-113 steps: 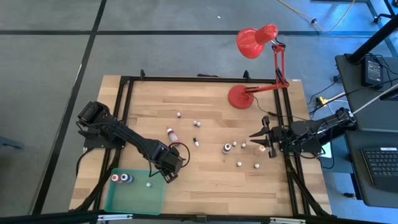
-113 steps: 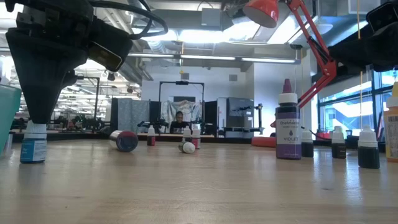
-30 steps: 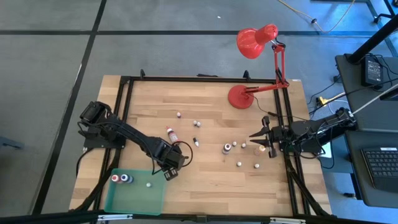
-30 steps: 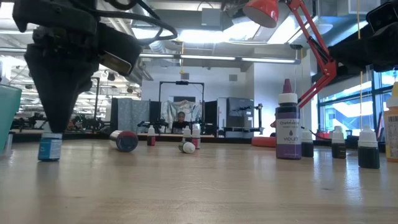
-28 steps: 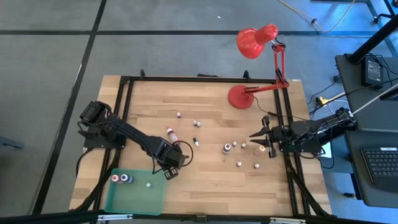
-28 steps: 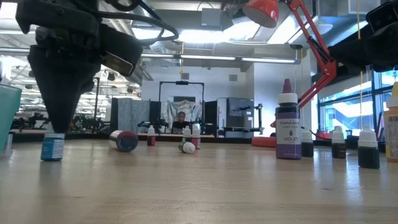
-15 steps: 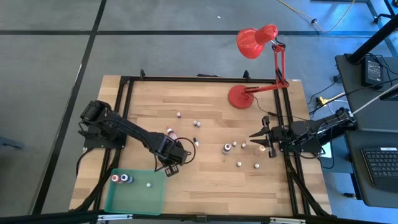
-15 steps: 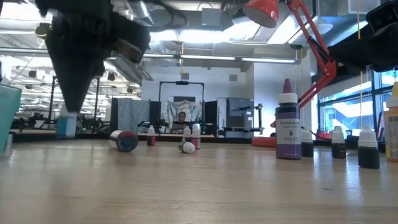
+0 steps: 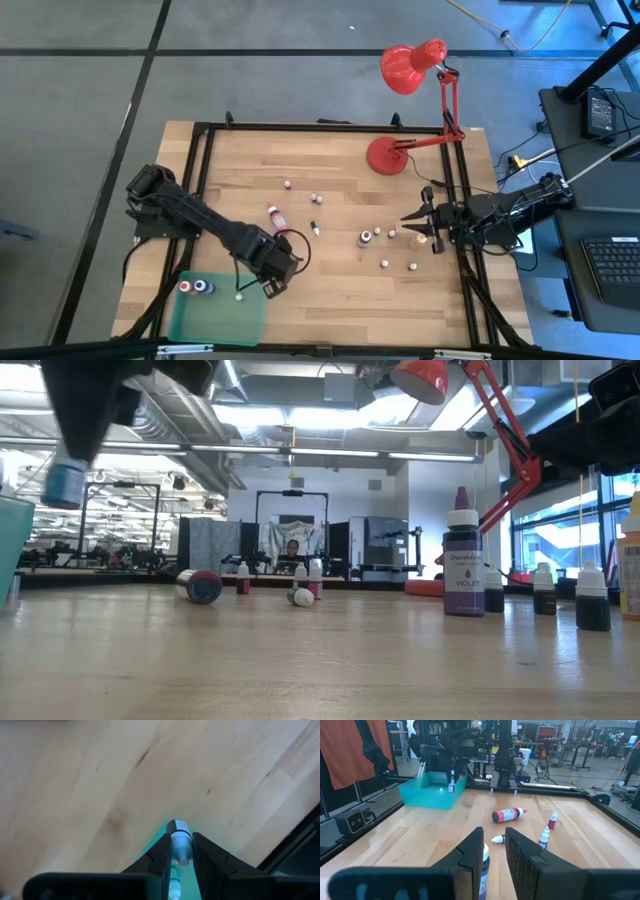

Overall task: Pick & Place food coloring
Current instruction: Put the blue food coloring into the blue bin

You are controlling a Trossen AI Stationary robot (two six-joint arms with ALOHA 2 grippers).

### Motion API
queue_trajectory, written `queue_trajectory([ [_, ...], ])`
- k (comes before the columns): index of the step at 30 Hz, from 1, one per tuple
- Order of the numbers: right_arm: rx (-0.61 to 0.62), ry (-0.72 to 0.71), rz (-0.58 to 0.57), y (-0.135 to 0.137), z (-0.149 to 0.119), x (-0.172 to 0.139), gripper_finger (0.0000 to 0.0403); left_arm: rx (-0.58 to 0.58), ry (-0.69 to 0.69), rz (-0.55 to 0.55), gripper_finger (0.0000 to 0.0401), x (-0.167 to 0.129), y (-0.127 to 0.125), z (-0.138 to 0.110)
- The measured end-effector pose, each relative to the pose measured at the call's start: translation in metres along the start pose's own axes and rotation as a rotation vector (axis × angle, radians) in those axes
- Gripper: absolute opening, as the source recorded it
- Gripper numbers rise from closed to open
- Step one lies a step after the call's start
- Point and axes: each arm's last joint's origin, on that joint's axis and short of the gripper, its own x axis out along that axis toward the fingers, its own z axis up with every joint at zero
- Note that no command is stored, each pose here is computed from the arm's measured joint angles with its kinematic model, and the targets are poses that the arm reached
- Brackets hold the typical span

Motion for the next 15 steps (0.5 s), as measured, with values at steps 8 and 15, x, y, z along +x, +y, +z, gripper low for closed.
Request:
queue_trajectory([
  [8, 0.003, 0.0, 0.0, 0.0, 0.0, 0.0, 0.0084, -0.084, 0.004, 0.001, 0.0063, 0.001, -0.012, -0.027],
  [15, 0.026, 0.0, 0.0, 0.0, 0.0, 0.0, 0.0084, -0.171, -0.061, 0.017, 0.0063, 0.001, -0.02, -0.049],
])
